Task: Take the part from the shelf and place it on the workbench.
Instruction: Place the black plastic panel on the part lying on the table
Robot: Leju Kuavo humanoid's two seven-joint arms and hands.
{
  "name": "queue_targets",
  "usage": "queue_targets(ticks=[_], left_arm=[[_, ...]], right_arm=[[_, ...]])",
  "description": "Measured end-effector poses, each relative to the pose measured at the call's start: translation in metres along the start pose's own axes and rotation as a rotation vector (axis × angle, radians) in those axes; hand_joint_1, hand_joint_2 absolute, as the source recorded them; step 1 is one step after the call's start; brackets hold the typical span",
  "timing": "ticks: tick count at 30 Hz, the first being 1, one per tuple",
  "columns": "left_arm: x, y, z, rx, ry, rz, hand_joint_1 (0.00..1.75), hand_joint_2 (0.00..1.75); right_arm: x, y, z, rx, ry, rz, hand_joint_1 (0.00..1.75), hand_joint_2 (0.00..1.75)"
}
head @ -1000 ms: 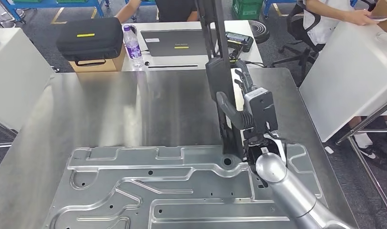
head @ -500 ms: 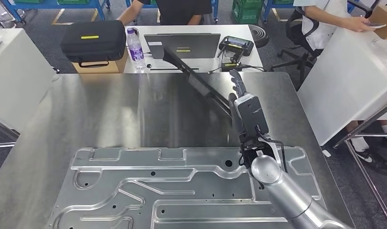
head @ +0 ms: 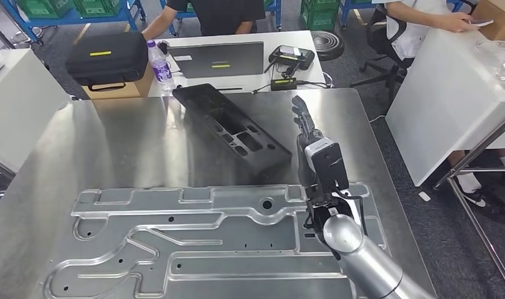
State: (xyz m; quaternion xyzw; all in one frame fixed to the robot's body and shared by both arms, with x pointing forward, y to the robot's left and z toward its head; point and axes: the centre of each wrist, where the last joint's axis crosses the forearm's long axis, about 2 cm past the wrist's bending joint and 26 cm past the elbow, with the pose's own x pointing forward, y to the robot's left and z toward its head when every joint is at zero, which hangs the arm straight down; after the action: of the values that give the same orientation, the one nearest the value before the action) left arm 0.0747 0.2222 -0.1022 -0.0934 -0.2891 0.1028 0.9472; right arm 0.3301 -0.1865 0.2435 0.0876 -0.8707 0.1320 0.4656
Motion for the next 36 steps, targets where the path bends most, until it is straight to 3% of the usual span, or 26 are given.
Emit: queue_targets(ticks=[14,28,36], left_arm=[[0.002,0.0,-0.001,0.046,-0.025,0.057,0.0,0.0],[0.0,-0.003,0.0,0.072,-0.04,0.106,0.0,0.0],[-0.001,0.001,0.0,0.087,-0.038,0.144,0.0,0.0]], right_arm=[[0.042,0.026,0.032,-0.035,-0.227,-0.161,0.0,0.0],[0.056,0.032,0.06,-0.118,-0.295,-0.16,0.0,0.0],[0.059,0.035,0.078,-0.15,-0.299,-0.232,0.0,0.0]])
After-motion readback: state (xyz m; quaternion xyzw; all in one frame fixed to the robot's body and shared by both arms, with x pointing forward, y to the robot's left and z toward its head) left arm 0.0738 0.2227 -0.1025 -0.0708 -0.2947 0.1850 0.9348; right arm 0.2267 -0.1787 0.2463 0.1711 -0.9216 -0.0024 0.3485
